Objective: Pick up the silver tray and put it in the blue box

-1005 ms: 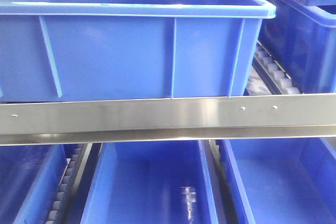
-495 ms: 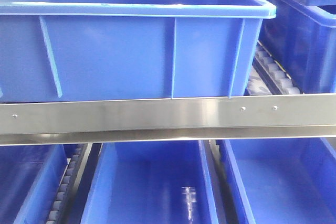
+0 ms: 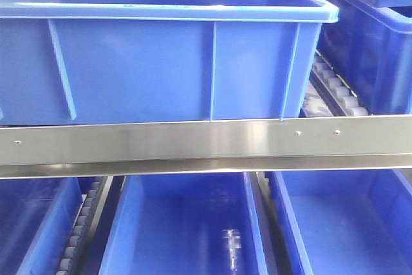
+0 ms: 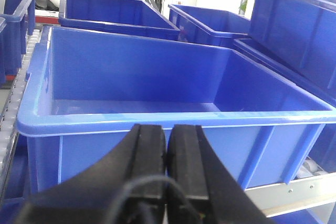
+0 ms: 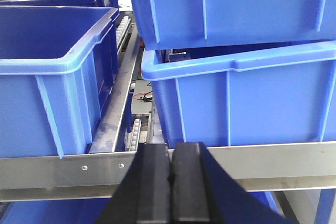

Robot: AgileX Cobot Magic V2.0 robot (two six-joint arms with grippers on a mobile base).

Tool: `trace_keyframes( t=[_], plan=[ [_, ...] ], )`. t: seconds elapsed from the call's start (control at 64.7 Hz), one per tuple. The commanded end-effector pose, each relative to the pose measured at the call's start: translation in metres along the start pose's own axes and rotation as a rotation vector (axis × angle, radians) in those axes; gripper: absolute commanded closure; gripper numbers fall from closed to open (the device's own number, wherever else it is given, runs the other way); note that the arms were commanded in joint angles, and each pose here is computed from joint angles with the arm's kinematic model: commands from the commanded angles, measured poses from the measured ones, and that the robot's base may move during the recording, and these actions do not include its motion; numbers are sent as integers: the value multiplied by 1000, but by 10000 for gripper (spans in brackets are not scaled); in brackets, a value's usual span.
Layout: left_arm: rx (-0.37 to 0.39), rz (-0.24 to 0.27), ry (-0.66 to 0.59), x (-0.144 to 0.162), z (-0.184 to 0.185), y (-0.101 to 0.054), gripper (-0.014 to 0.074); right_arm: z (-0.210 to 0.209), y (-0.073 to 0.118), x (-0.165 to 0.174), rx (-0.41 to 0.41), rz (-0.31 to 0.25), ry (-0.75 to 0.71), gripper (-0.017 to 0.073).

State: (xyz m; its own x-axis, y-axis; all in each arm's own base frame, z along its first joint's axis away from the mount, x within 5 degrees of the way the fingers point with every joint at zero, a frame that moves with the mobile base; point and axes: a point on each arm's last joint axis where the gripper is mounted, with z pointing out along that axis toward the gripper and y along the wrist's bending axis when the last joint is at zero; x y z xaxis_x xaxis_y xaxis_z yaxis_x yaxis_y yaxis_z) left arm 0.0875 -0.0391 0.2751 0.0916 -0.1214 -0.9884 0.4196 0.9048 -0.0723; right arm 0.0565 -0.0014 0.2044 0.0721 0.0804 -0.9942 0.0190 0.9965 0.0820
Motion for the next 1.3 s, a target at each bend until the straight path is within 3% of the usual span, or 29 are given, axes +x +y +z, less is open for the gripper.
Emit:
trace_keyframes(
  t=[0.0,0.17,0.247,0.309,0.386,0.572,0.695,0.757,1.283],
  plan=[
    [26,-6,-88,-15,1,-3,599,-3,1,-15,-10,-11,-122,510],
    [-69,11,-29,-7,-5,6,599,-3,1,-15,-10,-11,-121,510],
    [-149,91,14,-5,-17,11,599,-3,1,-15,-10,-11,-121,510],
    [-190,100,26,-3,-27,13,599,-3,1,-15,-10,-11,-121,510],
    [-219,147,-3,3,-39,13,599,-3,1,-15,-10,-11,-121,510],
    [-305,102,-23,37,-52,18,599,-3,1,-15,-10,-11,-121,510],
    [-359,104,-88,50,-53,23,599,-3,1,-15,-10,-11,-120,510],
    [-359,79,-98,56,-53,23,599,-3,1,-15,-10,-11,-120,510],
    [-350,88,-86,57,-53,23,599,-3,1,-15,-10,-11,-120,510]
  ],
)
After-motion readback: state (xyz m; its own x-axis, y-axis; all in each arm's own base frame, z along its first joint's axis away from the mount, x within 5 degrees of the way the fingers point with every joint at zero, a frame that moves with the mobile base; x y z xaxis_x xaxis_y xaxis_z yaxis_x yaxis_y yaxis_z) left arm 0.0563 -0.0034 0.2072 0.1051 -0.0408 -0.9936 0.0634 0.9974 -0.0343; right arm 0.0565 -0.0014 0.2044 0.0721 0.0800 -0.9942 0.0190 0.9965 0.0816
